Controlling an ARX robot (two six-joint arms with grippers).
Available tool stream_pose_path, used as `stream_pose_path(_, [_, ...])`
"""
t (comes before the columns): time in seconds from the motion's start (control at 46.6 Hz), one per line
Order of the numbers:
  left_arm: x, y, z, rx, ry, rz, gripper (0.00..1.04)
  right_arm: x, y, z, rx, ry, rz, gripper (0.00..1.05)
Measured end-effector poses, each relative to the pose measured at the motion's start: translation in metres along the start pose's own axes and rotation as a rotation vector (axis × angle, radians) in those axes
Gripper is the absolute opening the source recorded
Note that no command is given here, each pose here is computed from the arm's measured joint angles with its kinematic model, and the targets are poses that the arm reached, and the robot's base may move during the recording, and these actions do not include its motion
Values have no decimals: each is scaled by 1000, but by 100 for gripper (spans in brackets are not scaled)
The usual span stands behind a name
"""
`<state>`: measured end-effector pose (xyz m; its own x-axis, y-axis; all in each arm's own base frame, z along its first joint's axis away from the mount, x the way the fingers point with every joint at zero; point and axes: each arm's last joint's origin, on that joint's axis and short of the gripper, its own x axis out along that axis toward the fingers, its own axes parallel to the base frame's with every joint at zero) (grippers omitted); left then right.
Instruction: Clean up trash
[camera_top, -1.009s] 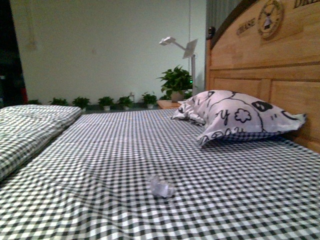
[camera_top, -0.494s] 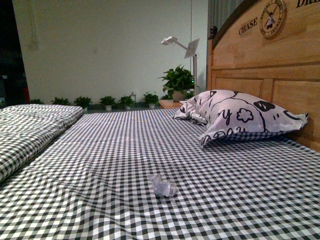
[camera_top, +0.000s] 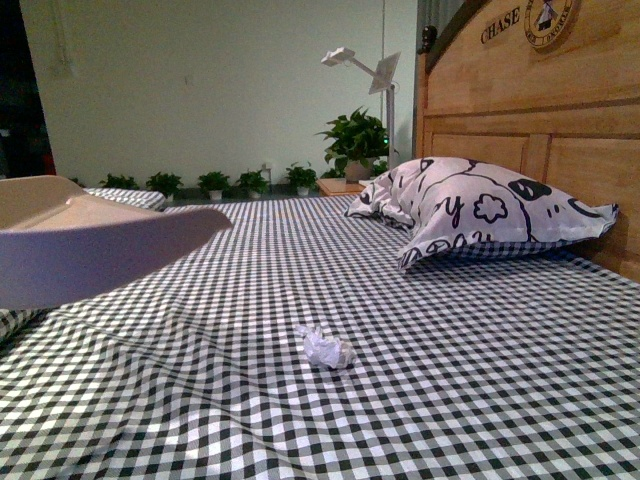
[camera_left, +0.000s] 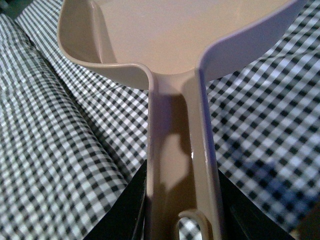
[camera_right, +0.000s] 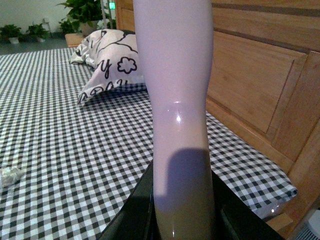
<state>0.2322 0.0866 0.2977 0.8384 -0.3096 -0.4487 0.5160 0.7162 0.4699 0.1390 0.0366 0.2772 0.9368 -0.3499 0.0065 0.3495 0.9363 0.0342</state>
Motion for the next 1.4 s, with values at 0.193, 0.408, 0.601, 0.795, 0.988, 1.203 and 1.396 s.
stream_pose_path(0.193, [32, 8, -4, 208, -8, -7, 28, 0, 0, 0, 0, 0, 0, 20])
stream_pose_path(0.408, [61, -8, 1, 280, -29, -127, 28, 0, 0, 0, 0, 0, 0, 20])
stream_pose_path(0.601, [84, -17, 1, 301, -29, -189, 28, 0, 0, 0, 0, 0, 0, 20])
stream_pose_path(0.795, [97, -18, -6, 283, -10, -234, 28, 0, 0, 0, 0, 0, 0, 20])
stream_pose_path(0.988, [105, -22, -15, 256, 23, -292, 28, 0, 0, 0, 0, 0, 0, 20])
stream_pose_path(1.203, [120, -15, -21, 246, 39, -312, 28, 0, 0, 0, 0, 0, 0, 20])
stream_pose_path(1.396, [128, -8, -20, 244, 44, -317, 28, 0, 0, 0, 0, 0, 0, 20])
